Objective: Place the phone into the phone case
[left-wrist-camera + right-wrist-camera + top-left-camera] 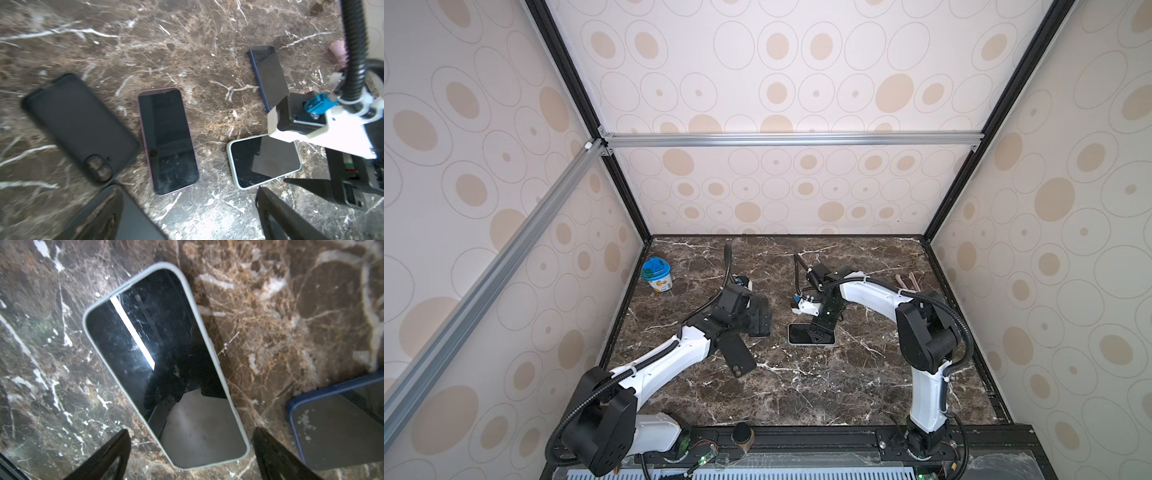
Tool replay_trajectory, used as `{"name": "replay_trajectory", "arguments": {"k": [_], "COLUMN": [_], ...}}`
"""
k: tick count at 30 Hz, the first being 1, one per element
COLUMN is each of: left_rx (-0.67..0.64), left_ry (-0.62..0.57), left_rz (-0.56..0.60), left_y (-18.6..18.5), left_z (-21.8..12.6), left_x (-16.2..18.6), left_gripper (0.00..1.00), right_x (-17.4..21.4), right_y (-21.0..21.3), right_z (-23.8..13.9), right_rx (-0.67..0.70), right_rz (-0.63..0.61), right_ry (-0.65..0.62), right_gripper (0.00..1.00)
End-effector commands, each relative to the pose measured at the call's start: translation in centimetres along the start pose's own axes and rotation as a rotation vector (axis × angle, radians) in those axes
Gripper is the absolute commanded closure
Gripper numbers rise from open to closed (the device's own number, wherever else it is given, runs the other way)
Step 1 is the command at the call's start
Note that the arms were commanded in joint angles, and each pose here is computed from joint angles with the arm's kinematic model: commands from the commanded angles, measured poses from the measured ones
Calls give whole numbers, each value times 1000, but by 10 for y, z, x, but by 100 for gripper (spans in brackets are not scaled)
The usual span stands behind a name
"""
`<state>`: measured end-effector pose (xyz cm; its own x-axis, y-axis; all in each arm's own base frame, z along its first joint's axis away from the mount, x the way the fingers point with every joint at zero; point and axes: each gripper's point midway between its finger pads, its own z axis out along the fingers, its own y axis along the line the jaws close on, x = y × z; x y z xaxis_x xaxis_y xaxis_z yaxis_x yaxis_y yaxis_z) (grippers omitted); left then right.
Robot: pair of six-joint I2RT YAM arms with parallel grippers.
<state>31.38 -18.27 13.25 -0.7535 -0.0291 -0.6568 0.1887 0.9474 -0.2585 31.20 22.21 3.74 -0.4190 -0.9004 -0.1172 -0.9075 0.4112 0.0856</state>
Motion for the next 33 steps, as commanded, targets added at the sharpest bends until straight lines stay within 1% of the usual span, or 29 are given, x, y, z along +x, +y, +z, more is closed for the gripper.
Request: {"name": "replay_trajectory", "arguments": {"k": [1,4,7,10,19,25,29,33], "left_rx": [-77,-79,-80,-78,-88,-91,-94,-97], "left_ry": [5,-13,-38,-62,-83,-89,-90,-93], "left_rz": [26,16,3,-6,-10,-1,2,1], "left_y": [19,22,25,27,31,32,32,33], "left_z": [-14,-26,-37,-45,-55,-55,-55,-55], "left_x": [6,7,7,6,4,2,2,2], "left_gripper": [0,0,0,0,0,0,0,0], "right_x": [-6,-8,-13,-14,0,9,13,18], "right_y": [4,10,8,9,17,17,18,19], "right_z": [6,9,9,12,33,42,44,46], "right_rx": [-16,-34,-18,-22,-16,50,81,95], "right_rz": [-88,-144,-171,-182,-221,-237,-244,-225], "right_ry": [-33,-65,-98,-101,-6,39,58,75], "right_gripper": [5,6,6,6,8,11,14,18]}}
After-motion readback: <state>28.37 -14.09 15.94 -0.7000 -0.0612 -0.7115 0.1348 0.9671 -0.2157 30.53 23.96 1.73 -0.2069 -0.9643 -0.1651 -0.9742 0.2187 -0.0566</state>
